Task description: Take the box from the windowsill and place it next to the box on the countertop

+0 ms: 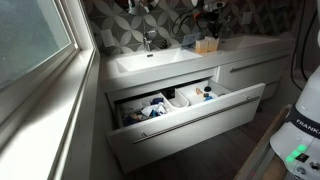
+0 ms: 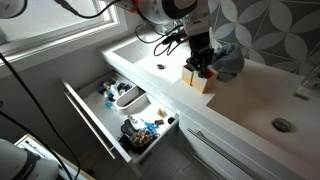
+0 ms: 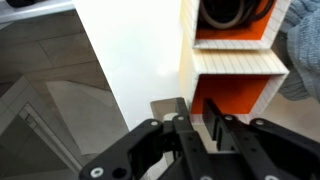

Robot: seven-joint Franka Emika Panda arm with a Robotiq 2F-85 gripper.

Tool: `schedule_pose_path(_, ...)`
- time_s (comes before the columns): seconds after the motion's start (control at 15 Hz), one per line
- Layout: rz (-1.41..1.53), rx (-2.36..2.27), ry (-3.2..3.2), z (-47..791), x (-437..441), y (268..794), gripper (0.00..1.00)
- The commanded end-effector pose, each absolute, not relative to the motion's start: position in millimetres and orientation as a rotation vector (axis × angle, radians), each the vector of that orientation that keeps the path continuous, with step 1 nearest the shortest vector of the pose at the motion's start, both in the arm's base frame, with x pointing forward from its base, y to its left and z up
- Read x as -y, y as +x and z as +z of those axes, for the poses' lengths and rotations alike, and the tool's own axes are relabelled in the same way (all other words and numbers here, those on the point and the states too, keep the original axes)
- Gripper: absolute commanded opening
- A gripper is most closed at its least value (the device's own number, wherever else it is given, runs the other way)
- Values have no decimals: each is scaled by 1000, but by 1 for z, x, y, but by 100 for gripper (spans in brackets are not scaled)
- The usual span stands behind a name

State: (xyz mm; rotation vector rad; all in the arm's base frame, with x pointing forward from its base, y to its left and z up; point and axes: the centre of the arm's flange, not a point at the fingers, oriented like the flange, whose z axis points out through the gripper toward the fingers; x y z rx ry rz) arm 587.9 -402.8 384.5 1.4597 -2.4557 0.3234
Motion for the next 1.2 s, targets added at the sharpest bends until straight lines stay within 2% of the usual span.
schedule_pose_path(0.0,427,2436,1474,431,398,566,56)
schedule_pose_path(0.4,412,2209,1699,527,352,540,97)
schedule_pose_path(0.47,414,2144,1740,533,338,535,100)
schedule_pose_path(1.13,368,1544,2236,550,245,505,100)
